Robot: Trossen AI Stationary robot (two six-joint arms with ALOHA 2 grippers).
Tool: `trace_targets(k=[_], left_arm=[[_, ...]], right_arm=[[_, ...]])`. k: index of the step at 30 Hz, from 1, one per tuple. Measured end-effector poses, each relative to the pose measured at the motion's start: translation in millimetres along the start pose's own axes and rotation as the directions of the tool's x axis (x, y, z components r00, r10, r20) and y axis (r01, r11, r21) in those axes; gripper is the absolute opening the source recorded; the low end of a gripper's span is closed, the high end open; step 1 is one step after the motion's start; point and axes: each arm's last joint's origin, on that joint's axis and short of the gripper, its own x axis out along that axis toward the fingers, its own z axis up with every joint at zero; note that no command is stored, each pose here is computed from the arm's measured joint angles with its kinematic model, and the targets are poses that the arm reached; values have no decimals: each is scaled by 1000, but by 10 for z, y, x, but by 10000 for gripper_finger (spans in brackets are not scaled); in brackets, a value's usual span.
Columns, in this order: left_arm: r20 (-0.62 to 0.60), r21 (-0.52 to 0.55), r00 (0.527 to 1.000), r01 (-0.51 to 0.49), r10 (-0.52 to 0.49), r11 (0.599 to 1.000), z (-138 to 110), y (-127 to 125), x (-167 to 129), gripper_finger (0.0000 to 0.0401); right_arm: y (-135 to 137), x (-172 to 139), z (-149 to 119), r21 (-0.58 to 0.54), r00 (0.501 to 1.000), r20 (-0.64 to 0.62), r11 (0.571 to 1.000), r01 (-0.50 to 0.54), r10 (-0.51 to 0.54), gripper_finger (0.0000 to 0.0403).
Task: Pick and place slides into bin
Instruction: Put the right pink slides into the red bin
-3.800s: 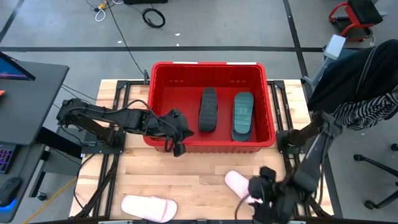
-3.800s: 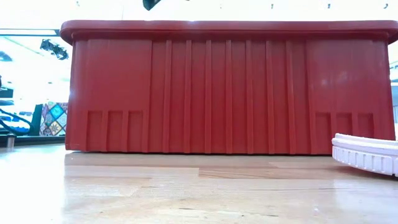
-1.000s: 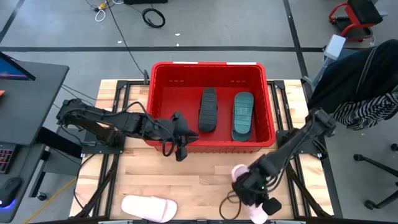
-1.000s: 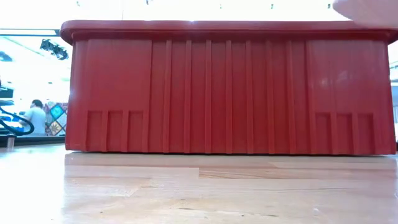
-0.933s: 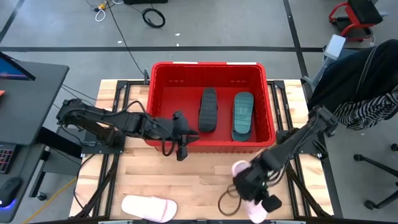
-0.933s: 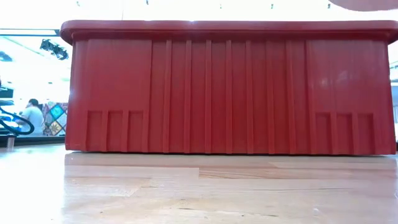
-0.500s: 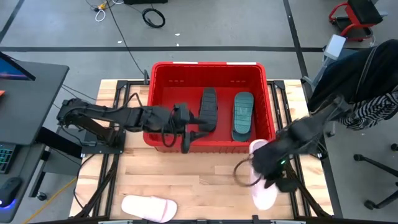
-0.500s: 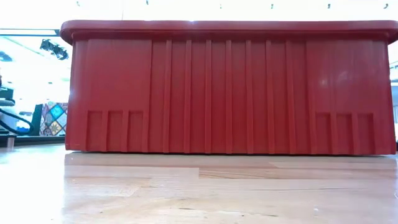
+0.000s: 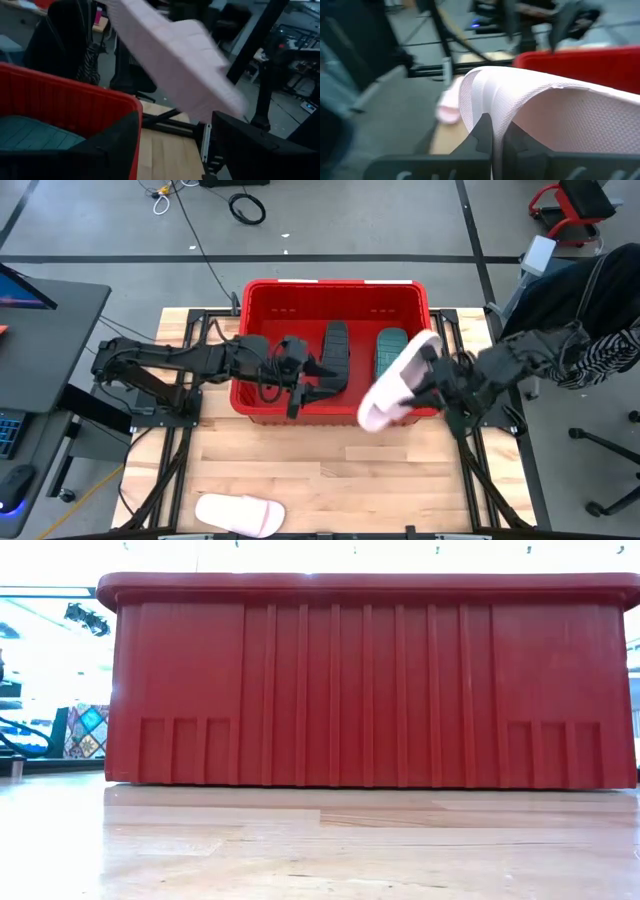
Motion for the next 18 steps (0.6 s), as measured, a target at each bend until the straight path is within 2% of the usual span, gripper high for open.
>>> trace_targets(k=[6,11,14,18], left_arm=[[-49,-55,999,4,-7,998,109,26,-258,271],[23,68,999,-38,37,997,231,-41,-443,294],[33,103,992,-126,123,987,202,-38,-427,299],[19,103,967,-253,252,962,139,45,-371,298]], right_arm=[[-188,215,98,-109,994,34,989,103,-100,9],[-454,406,156,-87,968,31,964,250,-249,9],[-588,527,190,-63,952,35,950,307,-305,9],[-637,624,276,-70,947,107,947,312,-304,9]])
